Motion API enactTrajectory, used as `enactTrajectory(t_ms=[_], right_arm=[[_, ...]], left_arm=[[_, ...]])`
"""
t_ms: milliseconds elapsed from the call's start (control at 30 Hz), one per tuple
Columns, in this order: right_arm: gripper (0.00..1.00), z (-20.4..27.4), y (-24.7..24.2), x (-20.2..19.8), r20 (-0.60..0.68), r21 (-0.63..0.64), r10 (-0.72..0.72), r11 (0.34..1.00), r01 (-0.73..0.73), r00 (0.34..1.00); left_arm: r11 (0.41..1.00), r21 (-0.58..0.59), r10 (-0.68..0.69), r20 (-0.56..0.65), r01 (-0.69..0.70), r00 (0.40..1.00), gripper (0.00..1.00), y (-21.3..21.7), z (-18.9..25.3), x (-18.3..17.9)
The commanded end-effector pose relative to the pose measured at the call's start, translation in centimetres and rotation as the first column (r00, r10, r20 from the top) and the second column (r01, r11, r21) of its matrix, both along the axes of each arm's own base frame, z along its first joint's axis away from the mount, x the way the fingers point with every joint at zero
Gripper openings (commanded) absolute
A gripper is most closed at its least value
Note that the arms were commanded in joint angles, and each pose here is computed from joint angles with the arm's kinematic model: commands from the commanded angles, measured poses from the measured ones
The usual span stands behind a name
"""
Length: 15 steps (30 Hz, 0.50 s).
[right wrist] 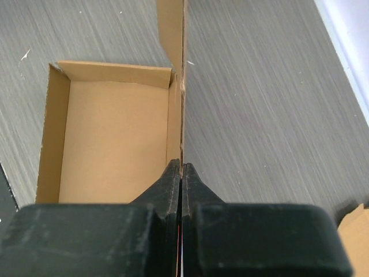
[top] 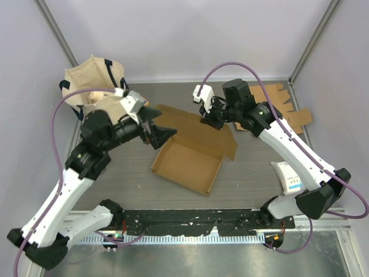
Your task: Fold the paper box
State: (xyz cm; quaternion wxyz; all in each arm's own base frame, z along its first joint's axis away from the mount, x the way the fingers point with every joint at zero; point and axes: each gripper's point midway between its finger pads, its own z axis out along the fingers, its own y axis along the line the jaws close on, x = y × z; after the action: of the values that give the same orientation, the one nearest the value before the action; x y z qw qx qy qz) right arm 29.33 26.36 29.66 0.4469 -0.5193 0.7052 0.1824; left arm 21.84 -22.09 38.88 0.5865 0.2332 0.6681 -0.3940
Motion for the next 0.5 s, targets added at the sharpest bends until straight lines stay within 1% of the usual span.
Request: enactTrajectory(t_ms=[0,33,67,100,133,167,200,267,300,333,467], right_arm=[[0.02,1.7,0.4,-1.3,0.004,0.042,0.079,0.996,-0.079,0.997],[0.02,1.9,0.3,-1.5,0.004,0.048,0.085,0.995,-0.085,0.996],[0.02,2.0,0.4,-1.6,0.005,0.05,0.095,0.994,-0.095,0.996],[0.02,2.0,0.4,-1.8,0.0,0.052,0.1,0.994,-0.099,0.995],[0.02,2.1,0.4,-1.9,-0.003,0.055,0.106,0.993,-0.106,0.994],[0.02,2.2,0.5,-2.1,-0.008,0.06,0.118,0.991,-0.118,0.993],[0.02,2.2,0.5,-2.1,-0.009,0.062,0.121,0.991,-0.12,0.993],[0.02,2.2,0.5,-2.1,-0.01,0.062,0.121,0.991,-0.12,0.993],[0.02,2.3,0.4,-2.1,-0.007,0.061,0.119,0.991,-0.119,0.993],[0.02,2.3,0.4,-2.1,-0.01,0.062,0.118,0.991,-0.117,0.993],[0.02,2.6,0.3,-2.2,-0.003,0.067,0.122,0.99,-0.121,0.993]], left_arm=[[0.922,0.297,-0.33,0.266,0.249,0.906,0.98,-3.3,-0.2,0.3],[0.918,0.312,-0.344,0.319,0.244,0.883,0.98,-3.4,1.7,0.4],[0.894,0.362,-0.372,0.268,0.265,0.889,0.98,-4.0,0.0,1.5],[0.884,0.405,-0.369,0.303,0.232,0.879,0.97,-4.0,0.2,2.6],[0.884,0.415,-0.369,0.342,0.214,0.864,0.92,-4.2,2.0,3.1],[0.847,0.457,-0.422,0.265,0.273,0.867,0.9,-5.0,-0.3,3.9],[0.833,0.475,-0.442,0.263,0.284,0.858,0.9,-5.4,-0.5,4.3],[0.797,0.505,-0.48,0.194,0.332,0.856,0.81,-5.9,-1.3,4.8],[0.765,0.523,-0.514,0.145,0.375,0.846,0.78,-6.6,-2.9,5.5],[0.744,0.529,-0.534,0.104,0.408,0.839,0.77,-6.5,-3.2,5.1],[0.706,0.539,-0.557,0.024,0.459,0.83,0.72,-6.8,-5.9,5.4]])
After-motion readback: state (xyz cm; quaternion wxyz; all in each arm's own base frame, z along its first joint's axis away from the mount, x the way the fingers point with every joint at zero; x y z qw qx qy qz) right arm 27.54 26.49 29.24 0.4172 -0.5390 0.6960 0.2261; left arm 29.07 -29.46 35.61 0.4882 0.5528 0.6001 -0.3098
